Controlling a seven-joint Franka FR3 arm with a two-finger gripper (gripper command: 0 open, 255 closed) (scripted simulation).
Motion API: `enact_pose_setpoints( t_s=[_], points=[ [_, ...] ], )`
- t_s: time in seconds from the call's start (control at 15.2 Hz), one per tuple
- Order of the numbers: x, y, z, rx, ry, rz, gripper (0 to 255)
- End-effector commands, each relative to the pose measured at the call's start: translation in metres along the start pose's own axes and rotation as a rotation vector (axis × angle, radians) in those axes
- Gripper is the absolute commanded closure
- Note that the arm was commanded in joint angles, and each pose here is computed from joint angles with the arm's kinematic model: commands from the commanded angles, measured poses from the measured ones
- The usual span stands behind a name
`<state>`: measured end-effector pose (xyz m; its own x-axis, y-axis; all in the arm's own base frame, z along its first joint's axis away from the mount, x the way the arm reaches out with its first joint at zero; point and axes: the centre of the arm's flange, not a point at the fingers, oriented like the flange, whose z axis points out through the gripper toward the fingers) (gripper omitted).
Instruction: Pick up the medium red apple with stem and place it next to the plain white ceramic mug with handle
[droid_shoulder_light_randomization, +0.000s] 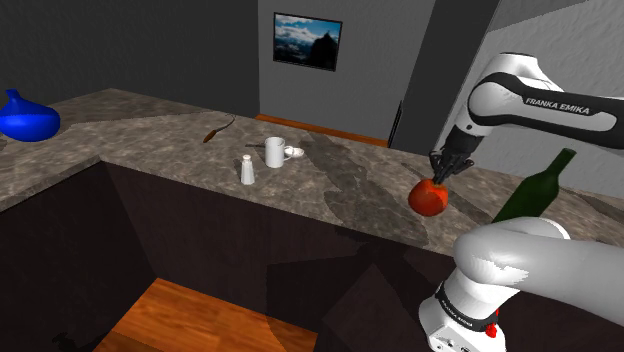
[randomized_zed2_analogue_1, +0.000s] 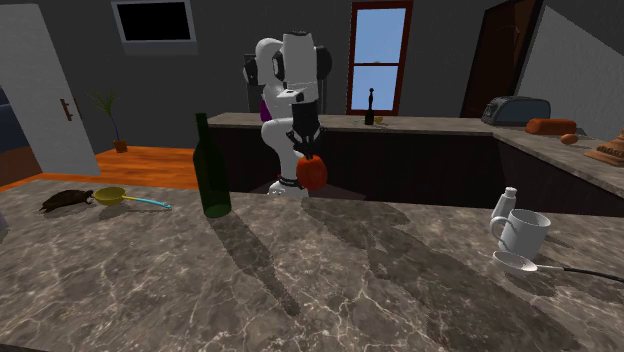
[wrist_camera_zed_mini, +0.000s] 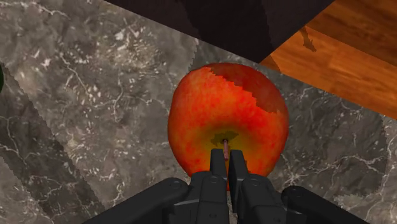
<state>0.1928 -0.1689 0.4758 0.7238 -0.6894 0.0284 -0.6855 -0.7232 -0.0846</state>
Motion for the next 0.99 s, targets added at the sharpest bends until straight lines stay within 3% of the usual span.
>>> enact_pose_setpoints(
  t_s=[0.0,0.92],
  points=[
    [0.000,0.000,-0.010,0.000,0.000,0.000,255],
    [0.002,-0.006,-0.083,0.000,0.000,0.000,255]
  ],
)
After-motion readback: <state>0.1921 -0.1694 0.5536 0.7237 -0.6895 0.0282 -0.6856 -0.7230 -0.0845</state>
